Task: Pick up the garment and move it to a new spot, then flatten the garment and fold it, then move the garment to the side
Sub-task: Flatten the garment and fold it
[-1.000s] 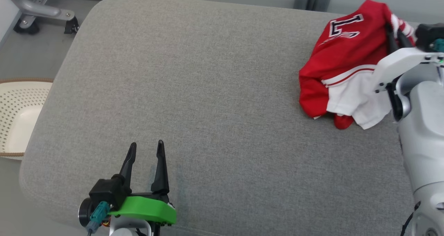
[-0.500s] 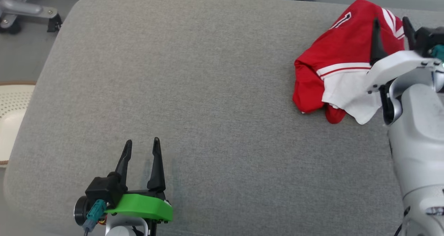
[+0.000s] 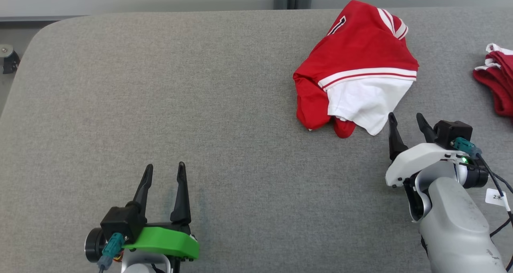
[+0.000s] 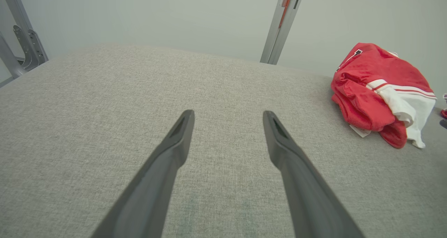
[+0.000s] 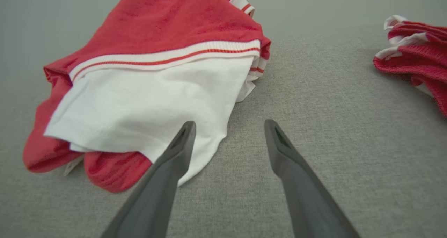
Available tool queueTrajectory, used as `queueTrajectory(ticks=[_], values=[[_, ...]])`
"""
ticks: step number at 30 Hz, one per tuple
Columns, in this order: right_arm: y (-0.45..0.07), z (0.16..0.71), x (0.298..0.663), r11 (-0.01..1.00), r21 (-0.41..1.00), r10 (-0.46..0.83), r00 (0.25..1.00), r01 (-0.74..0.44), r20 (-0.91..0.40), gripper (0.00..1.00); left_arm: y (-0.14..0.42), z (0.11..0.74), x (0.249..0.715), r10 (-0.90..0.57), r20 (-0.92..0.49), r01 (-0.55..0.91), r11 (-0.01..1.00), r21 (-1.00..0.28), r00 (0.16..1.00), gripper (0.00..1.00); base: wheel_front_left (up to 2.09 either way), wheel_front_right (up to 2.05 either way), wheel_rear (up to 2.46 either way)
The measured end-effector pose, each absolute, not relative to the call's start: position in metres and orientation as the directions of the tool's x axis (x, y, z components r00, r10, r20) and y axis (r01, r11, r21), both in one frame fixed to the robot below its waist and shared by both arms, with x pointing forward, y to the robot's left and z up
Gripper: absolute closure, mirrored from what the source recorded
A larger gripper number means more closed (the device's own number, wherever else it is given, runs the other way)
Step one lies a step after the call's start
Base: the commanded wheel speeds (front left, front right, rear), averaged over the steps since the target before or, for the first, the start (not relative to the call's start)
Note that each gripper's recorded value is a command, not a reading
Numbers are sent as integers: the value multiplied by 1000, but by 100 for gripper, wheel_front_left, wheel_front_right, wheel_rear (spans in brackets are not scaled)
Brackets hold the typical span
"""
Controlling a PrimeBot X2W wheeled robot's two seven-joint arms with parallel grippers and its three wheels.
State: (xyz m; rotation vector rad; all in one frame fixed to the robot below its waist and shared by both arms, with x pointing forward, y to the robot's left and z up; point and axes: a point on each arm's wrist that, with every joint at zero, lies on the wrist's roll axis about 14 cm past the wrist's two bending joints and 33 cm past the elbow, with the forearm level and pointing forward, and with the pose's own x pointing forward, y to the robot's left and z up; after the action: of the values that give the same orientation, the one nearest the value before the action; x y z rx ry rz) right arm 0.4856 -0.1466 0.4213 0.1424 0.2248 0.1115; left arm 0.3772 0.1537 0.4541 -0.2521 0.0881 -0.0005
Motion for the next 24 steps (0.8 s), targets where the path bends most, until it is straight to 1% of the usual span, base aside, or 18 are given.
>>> queueTrajectory(ticks=[7,13,14,15,17,18,21,24], values=[[-126,397,486,978,165,174,936,-128,-305,0,164,450,376,15,-99,-38,970,-239,995,0,0,0,0],[-107,385,486,971,174,215,913,-162,-346,1,171,448,372,39,-107,-63,970,-233,993,0,0,0,0],[-106,384,487,971,175,216,912,-163,-349,46,172,448,372,41,-108,-65,970,-233,993,0,0,0,0],[-106,382,486,971,172,217,908,-164,-359,56,172,449,372,42,-107,-66,970,-233,993,0,0,0,0],[-107,382,486,972,169,214,906,-162,-365,90,173,449,373,47,-106,-70,970,-232,993,0,0,0,0],[-108,382,486,973,168,212,906,-160,-367,100,173,449,373,46,-105,-69,970,-232,993,0,0,0,0],[-111,385,486,974,167,203,911,-152,-359,100,170,450,375,40,-102,-62,970,-233,994,0,0,0,0],[-114,395,489,975,164,194,926,-147,-325,100,167,451,377,29,-97,-51,970,-236,995,0,0,0,0]])
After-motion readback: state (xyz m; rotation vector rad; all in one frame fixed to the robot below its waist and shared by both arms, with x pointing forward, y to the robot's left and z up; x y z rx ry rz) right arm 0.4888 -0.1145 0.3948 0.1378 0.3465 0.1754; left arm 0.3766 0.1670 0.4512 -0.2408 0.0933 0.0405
